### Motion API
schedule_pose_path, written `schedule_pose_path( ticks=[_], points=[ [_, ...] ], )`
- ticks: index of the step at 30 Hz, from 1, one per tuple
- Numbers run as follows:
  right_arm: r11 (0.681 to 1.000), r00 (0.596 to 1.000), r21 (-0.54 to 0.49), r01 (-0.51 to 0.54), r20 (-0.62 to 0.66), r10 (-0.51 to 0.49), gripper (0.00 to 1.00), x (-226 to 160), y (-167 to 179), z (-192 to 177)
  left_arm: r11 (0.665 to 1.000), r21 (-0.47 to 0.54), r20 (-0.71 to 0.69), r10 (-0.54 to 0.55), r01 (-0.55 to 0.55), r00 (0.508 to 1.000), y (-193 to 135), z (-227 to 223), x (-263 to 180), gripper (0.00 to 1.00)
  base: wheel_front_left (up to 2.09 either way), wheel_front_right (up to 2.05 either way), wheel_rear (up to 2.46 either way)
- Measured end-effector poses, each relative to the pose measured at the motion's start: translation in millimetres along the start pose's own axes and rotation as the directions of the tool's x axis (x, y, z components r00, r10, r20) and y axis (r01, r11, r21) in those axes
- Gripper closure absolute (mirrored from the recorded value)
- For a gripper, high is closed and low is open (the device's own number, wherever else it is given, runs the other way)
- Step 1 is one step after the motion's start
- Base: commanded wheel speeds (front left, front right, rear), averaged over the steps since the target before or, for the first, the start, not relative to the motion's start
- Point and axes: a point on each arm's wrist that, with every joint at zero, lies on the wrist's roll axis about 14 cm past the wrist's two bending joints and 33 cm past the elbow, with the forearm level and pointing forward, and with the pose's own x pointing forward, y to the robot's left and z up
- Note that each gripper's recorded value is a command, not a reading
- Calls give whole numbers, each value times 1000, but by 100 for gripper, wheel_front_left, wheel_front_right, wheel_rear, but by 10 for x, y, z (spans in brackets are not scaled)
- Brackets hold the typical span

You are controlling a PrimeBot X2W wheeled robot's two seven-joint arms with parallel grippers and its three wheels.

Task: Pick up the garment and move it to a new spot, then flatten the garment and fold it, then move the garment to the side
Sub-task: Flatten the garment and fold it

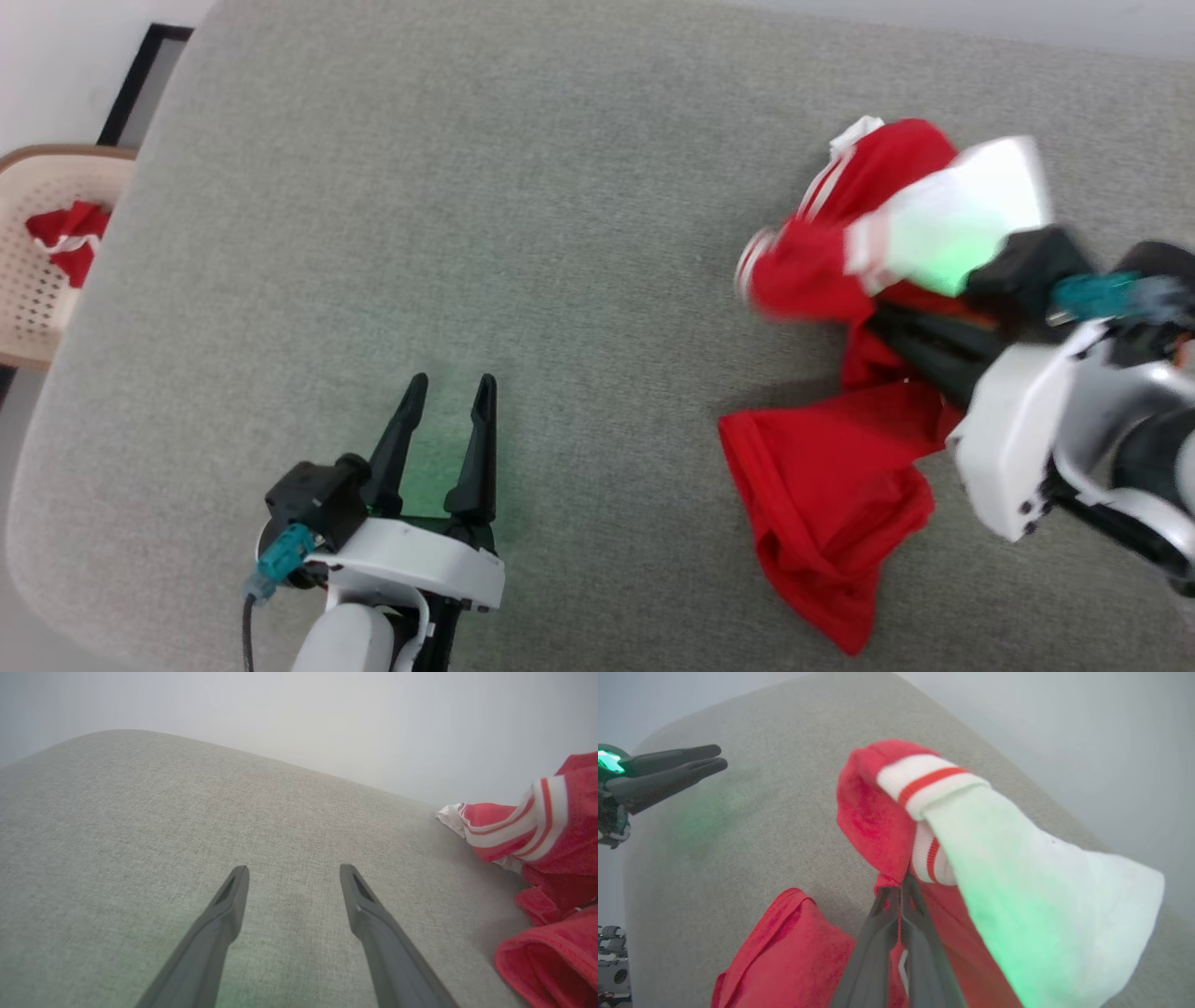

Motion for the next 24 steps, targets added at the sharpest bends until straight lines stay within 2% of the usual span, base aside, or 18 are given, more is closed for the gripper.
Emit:
schedule_pose_path(
  ticks=[2, 10, 11, 12, 13, 14, 19, 24],
  points=[
    [1000, 999, 11, -28, -35, 28, 100, 83, 79, -107, 1000, 2, 0, 10, -10, 1000, 34, 2, -16, 0, 0, 0, 0],
    [999, 985, 40, 14, -175, -7, 100, 138, -77, -581, 999, 3, -7, 36, -36, 999, 120, -14, -60, 0, 0, 0, 0],
    [998, 988, 55, 12, -157, -3, 86, 137, -65, -564, 999, 3, -7, 35, -35, 999, 115, -17, -54, 0, 0, 0, 0],
    [998, 991, 69, 11, -136, -2, 61, 135, -53, -532, 1000, 3, -7, 31, -30, 1000, 102, -20, -45, 0, 0, 0, 0],
    [997, 993, 78, 7, -118, 2, 5, 122, -37, -503, 1000, 3, -8, 27, -27, 1000, 89, -23, -36, 0, 0, 0, 0],
    [996, 994, 87, 5, -107, 5, 0, 96, -29, -484, 1000, 4, -7, 21, -21, 1000, 73, -25, -27, 0, 0, 0, 0],
    [995, 993, 88, 39, -112, -29, 0, -233, -157, -488, 1000, 5, -6, -1, 1, 1000, 1, -33, 13, 0, 0, 0, 0],
    [984, 987, 158, 80, -148, -56, 0, -624, -301, -519, 999, -2, -10, -33, 33, 999, -108, -66, 73, 0, 0, 0, 0]
  ],
)
